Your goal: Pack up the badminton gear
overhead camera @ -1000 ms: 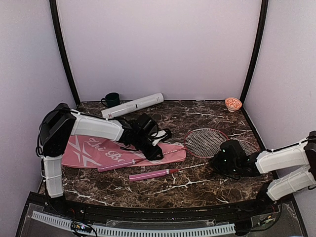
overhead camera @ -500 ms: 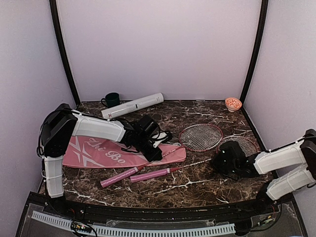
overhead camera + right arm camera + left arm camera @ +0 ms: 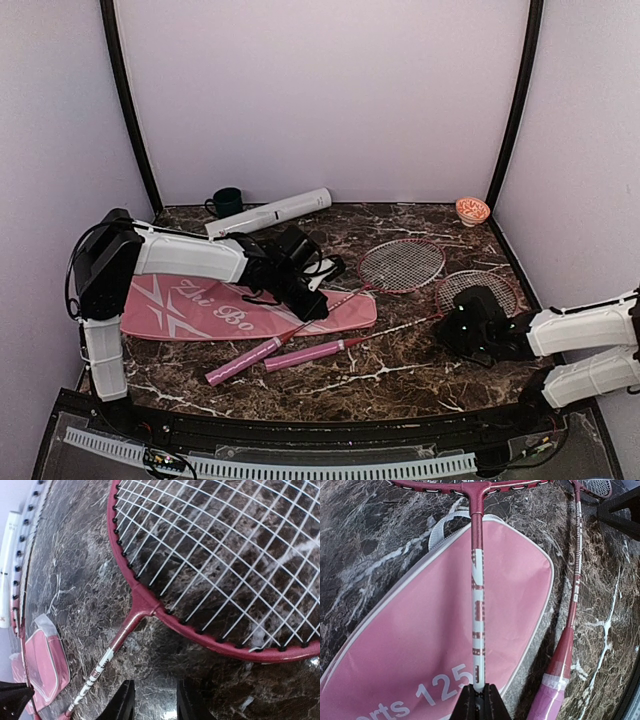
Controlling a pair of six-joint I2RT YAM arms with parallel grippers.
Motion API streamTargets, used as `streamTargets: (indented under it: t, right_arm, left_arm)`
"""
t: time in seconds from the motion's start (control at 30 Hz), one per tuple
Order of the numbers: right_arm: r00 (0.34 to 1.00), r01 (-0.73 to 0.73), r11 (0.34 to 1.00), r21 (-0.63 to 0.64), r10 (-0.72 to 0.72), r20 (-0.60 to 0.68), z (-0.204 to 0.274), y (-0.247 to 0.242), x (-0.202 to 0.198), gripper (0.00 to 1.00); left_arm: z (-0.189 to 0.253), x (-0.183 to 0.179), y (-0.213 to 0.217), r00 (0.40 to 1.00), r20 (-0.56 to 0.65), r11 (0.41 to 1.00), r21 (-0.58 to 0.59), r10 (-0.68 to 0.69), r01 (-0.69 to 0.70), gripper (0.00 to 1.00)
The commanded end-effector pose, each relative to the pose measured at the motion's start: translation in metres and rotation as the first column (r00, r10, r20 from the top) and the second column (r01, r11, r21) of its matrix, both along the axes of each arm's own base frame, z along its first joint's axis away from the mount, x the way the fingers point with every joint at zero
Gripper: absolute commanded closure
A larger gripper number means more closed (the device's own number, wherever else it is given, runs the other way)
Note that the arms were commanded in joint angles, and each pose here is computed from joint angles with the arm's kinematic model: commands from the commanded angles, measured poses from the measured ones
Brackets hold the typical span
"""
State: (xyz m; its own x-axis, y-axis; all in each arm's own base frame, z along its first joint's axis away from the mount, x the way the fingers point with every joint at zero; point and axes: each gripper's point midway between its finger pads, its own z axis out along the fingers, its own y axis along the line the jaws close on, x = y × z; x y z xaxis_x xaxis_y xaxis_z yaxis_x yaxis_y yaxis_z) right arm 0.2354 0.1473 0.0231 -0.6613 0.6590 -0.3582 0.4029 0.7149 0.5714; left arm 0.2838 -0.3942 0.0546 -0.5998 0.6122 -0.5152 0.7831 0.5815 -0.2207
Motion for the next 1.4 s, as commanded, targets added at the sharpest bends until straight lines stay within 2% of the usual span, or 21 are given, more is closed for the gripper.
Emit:
streamTargets:
  t: [0.0,0.2,0.33,0.5,0.73,1.0,1.2,1.37]
  right_arm:
    - [1.000,-0.028,1.000,0.013,0.028,0.013,0.001,0.008,0.005,0.66]
    - [1.000,0.016,0.997,0.070,-0.016,0.002,-0.003,0.020,0.017,0.63]
    - [0.995,0.076,0.996,0.044,-0.073,-0.067,-0.012,0.021,0.023,0.64]
    - [0.968,0.152,0.988,-0.032,-0.155,-0.196,-0.029,0.018,0.021,0.71]
    - [0.935,0.226,0.974,-0.028,-0.225,-0.275,-0.049,0.016,0.012,0.81]
    - [0.920,0.219,0.975,-0.045,-0.222,-0.322,-0.052,0.015,0.003,0.94]
    - [0.930,0.200,0.978,-0.064,-0.210,-0.301,-0.039,0.002,-0.007,0.98]
    - [0.947,0.104,0.988,-0.112,-0.133,-0.291,-0.031,-0.003,-0.011,1.00]
  left_arm:
    - [0.040,0.002,-0.011,0.999,0.032,0.996,-0.084,0.012,-0.009,1.00]
    - [0.049,0.005,-0.008,0.998,0.055,0.996,-0.088,0.035,-0.031,1.00]
    - [0.060,0.009,-0.006,0.995,0.080,0.994,-0.100,0.052,-0.044,1.00]
    - [0.075,0.014,-0.004,0.990,0.119,0.990,-0.124,0.080,-0.065,1.00]
    - [0.092,0.019,0.001,0.980,0.162,0.984,-0.154,0.112,-0.087,1.00]
    - [0.107,0.021,0.006,0.973,0.189,0.980,-0.174,0.133,-0.100,1.00]
    - [0.111,0.022,0.007,0.971,0.196,0.978,-0.180,0.139,-0.104,1.00]
    - [0.115,0.022,0.008,0.969,0.200,0.977,-0.187,0.144,-0.107,1.00]
